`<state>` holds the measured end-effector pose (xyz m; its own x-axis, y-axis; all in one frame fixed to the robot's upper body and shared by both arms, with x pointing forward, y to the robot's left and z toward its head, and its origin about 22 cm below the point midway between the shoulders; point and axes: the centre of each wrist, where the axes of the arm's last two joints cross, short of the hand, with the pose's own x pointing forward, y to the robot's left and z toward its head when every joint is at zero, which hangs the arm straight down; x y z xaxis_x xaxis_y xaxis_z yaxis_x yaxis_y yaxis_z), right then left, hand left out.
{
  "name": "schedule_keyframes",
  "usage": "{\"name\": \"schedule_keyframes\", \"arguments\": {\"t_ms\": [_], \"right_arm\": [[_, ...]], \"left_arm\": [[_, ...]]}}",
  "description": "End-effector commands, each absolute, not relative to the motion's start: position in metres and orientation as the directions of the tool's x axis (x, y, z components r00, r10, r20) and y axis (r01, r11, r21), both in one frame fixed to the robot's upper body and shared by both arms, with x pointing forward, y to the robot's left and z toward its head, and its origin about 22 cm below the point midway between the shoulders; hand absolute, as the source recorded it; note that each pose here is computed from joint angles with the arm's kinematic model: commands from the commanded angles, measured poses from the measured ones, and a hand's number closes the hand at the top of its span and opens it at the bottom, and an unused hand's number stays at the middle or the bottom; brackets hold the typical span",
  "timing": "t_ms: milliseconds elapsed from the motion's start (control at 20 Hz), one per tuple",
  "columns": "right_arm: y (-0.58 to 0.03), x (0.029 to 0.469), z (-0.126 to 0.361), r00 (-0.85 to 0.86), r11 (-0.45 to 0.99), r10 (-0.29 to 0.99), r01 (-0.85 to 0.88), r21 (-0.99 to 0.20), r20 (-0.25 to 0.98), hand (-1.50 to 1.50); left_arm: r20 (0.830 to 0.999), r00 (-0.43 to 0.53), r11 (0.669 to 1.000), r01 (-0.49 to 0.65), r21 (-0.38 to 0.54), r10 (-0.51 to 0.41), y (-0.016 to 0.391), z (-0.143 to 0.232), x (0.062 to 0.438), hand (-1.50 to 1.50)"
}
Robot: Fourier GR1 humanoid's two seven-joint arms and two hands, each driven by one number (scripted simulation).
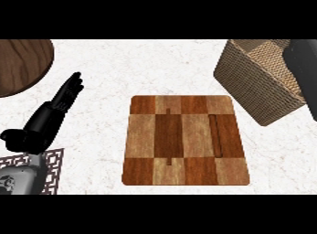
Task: Pick the sweet potato from the cutting board and place it in the basket
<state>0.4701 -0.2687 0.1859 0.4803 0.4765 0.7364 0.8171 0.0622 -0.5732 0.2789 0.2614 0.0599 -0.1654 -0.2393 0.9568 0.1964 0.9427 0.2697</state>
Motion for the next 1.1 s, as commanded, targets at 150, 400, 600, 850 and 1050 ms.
{"name": "schedule_keyframes", "arguments": {"t_ms": [150, 400, 600, 850, 1050], "right_arm": [[-0.313, 0.458, 0.165, 0.46, -0.061, 0.485, 0.866, -0.496, 0.744, 1.5], [-0.326, 0.451, 0.152, 0.409, -0.036, 0.443, 0.897, -0.44, 0.798, -1.5], [-0.337, 0.451, 0.18, 0.419, -0.021, 0.499, 0.881, -0.473, 0.758, -1.5], [-0.327, 0.444, 0.158, 0.321, 0.014, 0.526, 0.923, -0.385, 0.788, -1.5], [-0.328, 0.448, 0.195, 0.205, 0.042, 0.472, 0.966, -0.254, 0.857, -1.5]], "left_arm": [[0.956, -0.167, 0.941, 0.203, 0.271, -0.24, 0.267, 0.052, 0.271, 0.0], [0.958, -0.172, 0.938, 0.221, 0.266, -0.231, 0.258, 0.062, 0.27, 0.0], [0.951, -0.171, 0.939, 0.186, 0.288, -0.258, 0.269, 0.063, 0.297, 0.0], [0.956, -0.165, 0.945, 0.181, 0.273, -0.244, 0.266, 0.05, 0.278, 0.0], [0.955, -0.153, 0.939, 0.2, 0.28, -0.253, 0.266, 0.058, 0.281, 0.0]]}}
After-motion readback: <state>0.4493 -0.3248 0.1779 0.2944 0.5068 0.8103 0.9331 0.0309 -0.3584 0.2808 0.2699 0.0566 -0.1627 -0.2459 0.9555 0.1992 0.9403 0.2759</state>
